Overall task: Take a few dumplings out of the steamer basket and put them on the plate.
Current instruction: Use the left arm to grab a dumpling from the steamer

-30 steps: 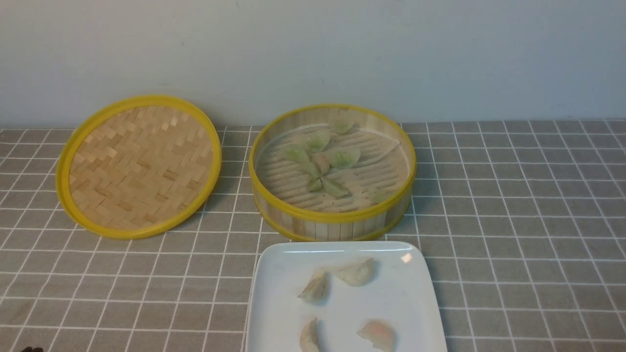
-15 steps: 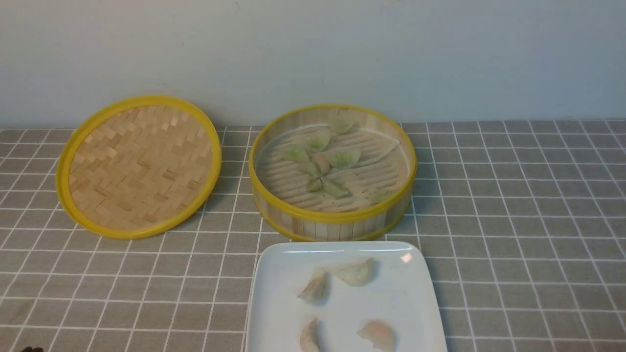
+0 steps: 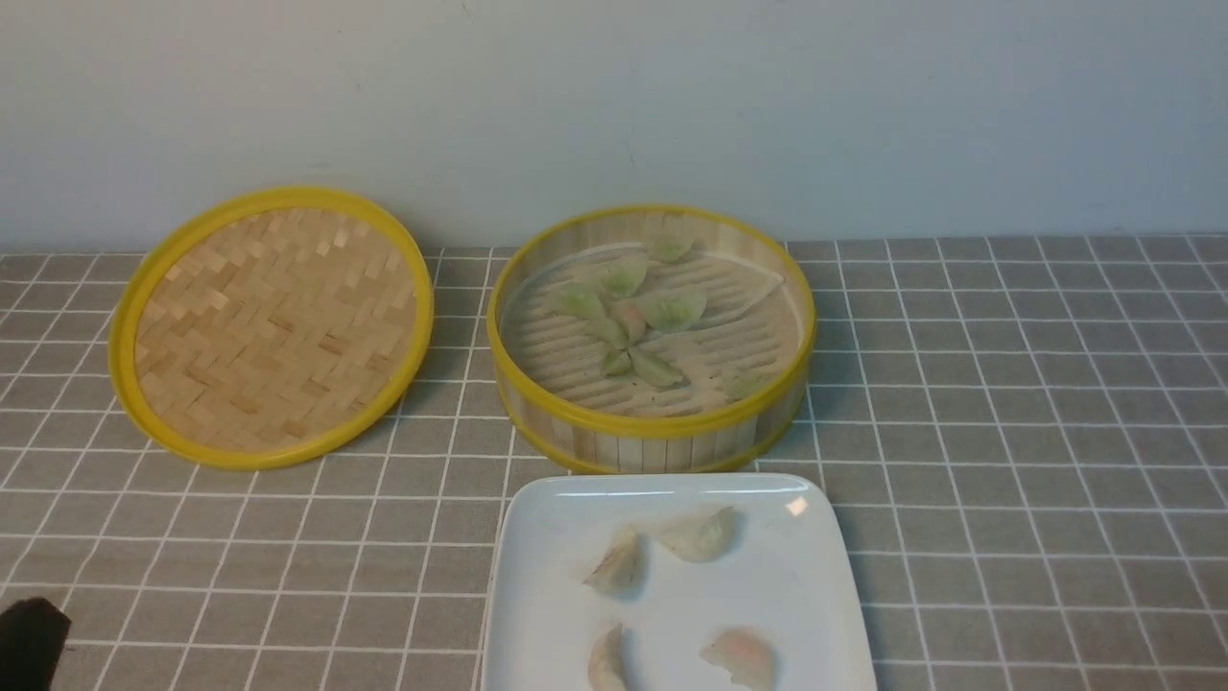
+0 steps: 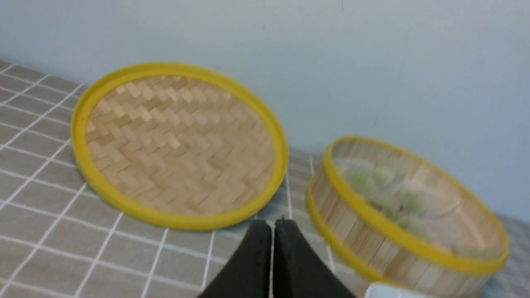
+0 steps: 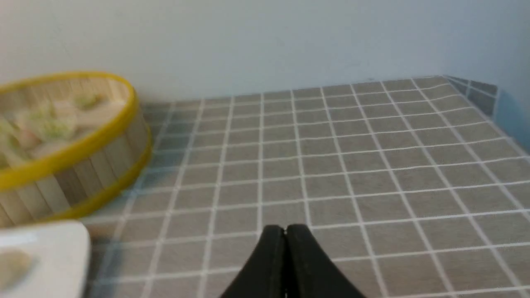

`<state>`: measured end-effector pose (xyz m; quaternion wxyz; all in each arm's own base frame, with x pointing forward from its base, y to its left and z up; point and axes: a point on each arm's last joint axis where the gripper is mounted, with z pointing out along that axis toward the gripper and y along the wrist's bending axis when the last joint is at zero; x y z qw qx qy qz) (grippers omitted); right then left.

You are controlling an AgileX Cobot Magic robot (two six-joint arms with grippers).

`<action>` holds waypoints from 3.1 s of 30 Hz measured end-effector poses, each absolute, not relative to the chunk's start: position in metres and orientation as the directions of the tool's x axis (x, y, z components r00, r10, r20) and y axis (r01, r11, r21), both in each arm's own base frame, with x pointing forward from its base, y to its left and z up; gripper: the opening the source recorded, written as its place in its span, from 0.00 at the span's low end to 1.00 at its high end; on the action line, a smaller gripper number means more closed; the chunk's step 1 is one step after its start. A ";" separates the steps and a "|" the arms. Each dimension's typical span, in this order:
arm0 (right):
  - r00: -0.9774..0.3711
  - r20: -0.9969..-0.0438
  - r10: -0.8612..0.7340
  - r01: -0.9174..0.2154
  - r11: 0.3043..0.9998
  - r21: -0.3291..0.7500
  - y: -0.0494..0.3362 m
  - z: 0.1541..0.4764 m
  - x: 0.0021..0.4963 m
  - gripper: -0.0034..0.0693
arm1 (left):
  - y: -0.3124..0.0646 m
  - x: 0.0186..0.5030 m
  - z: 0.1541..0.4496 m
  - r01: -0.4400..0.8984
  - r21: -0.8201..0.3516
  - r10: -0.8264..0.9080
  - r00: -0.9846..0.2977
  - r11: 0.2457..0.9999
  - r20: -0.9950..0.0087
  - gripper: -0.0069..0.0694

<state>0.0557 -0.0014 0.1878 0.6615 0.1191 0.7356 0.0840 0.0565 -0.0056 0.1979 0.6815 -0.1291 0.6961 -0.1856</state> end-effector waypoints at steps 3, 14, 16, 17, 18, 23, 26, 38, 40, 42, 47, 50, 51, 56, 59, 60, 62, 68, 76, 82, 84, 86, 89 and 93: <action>0.045 -0.860 0.509 0.018 0.860 0.510 -0.002 0.201 0.056 0.03 | -0.002 0.056 0.206 0.085 -0.514 -0.518 0.047 0.854 -0.854 0.08; 0.189 -0.775 0.603 -0.035 0.793 0.609 -0.006 0.213 0.055 0.03 | 0.008 0.045 0.257 0.184 -0.604 -0.629 0.315 0.776 -0.711 0.08; 0.193 -0.728 0.658 -0.045 0.747 0.663 -0.007 0.214 0.054 0.03 | 0.005 0.036 0.291 0.231 -0.570 -0.615 0.337 0.788 -0.713 0.08; 0.186 -0.707 0.683 -0.050 0.725 0.687 -0.007 0.215 0.054 0.03 | 0.004 0.034 0.302 0.241 -0.559 -0.608 0.331 0.794 -0.722 0.08; 0.188 -0.698 0.691 -0.054 0.717 0.695 -0.007 0.216 0.054 0.03 | 0.003 0.034 0.305 0.241 -0.553 -0.603 0.330 0.798 -0.726 0.08; 0.151 -0.667 0.730 -0.145 0.683 0.716 0.001 0.281 0.043 0.03 | -0.010 0.047 0.375 0.221 -0.468 -0.499 0.112 0.856 -0.859 0.08; -0.002 -0.779 0.627 -0.115 0.774 0.623 0.010 0.325 0.050 0.03 | -0.022 0.074 0.399 0.203 -0.393 -0.364 -0.166 0.897 -0.917 0.08; -0.801 -0.588 0.113 -0.123 0.930 0.346 0.027 0.370 0.147 0.03 | -0.053 0.236 0.350 0.296 -0.295 0.098 -0.837 0.908 -0.539 0.08; -0.824 -0.556 0.106 -0.115 0.930 0.348 0.026 0.367 0.162 0.03 | -0.067 0.269 0.335 0.321 -0.298 0.148 -0.862 0.899 -0.484 0.08; -0.834 -0.543 0.103 -0.113 0.930 0.349 0.026 0.365 0.166 0.03 | -0.081 0.288 0.329 0.360 -0.290 0.196 -0.860 0.887 -0.471 0.08; -0.836 -0.539 0.099 -0.115 0.930 0.349 0.026 0.365 0.165 0.03 | -0.126 0.327 0.325 0.489 -0.240 0.334 -0.810 0.839 -0.482 0.08; -0.836 -0.539 0.100 -0.114 0.930 0.349 0.026 0.366 0.165 0.03 | -0.148 0.350 0.312 0.530 -0.217 0.389 -0.793 0.820 -0.469 0.08; -0.836 -0.539 0.100 -0.114 0.930 0.349 0.026 0.366 0.165 0.03 | -0.150 0.352 0.310 0.534 -0.215 0.393 -0.792 0.818 -0.467 0.08; -0.836 -0.539 0.100 -0.114 0.930 0.349 0.026 0.366 0.165 0.03 | -0.179 0.380 0.285 0.598 -0.177 0.468 -0.750 0.782 -0.467 0.08; -0.836 -0.539 0.100 -0.114 0.930 0.349 0.026 0.366 0.165 0.03 | -0.189 0.392 0.274 0.639 -0.131 0.504 -0.701 0.758 -0.505 0.08; -0.836 -0.539 0.100 -0.114 0.930 0.349 0.026 0.366 0.165 0.03 | -0.192 0.396 0.269 0.651 -0.115 0.513 -0.683 0.751 -0.520 0.08; -0.836 -0.539 0.100 -0.114 0.930 0.349 0.026 0.366 0.165 0.03 | -0.195 0.401 0.262 0.662 -0.095 0.523 -0.665 0.744 -0.534 0.08; -0.836 -0.539 0.100 -0.114 0.930 0.349 0.026 0.366 0.165 0.03 | -0.203 0.424 0.223 0.656 -0.045 0.517 -0.633 0.753 -0.576 0.16; -0.836 -0.539 0.100 -0.114 0.930 0.349 0.026 0.366 0.165 0.03 | -0.207 0.438 0.178 0.632 -0.059 0.501 -0.664 0.773 -0.555 0.50; -0.836 -0.539 0.100 -0.114 0.930 0.349 0.026 0.366 0.165 0.03 | -0.210 0.440 0.166 0.618 -0.093 0.480 -0.687 0.780 -0.545 0.61; -0.836 -0.539 0.100 -0.114 0.930 0.349 0.026 0.366 0.165 0.03 | -0.210 0.440 0.166 0.617 -0.096 0.477 -0.689 0.781 -0.546 0.61; -0.836 -0.539 0.100 -0.114 0.930 0.349 0.026 0.366 0.165 0.03 | -0.210 0.440 0.163 0.614 -0.100 0.475 -0.693 0.783 -0.543 0.61; -0.836 -0.539 0.100 -0.114 0.930 0.349 0.026 0.366 0.165 0.03 | -0.211 0.440 0.162 0.607 -0.116 0.460 -0.701 0.786 -0.546 0.61; -0.836 -0.538 0.102 -0.112 0.930 0.351 0.026 0.366 0.165 0.03 | -0.213 0.440 0.163 0.623 -0.120 0.472 -0.691 0.773 -0.548 0.56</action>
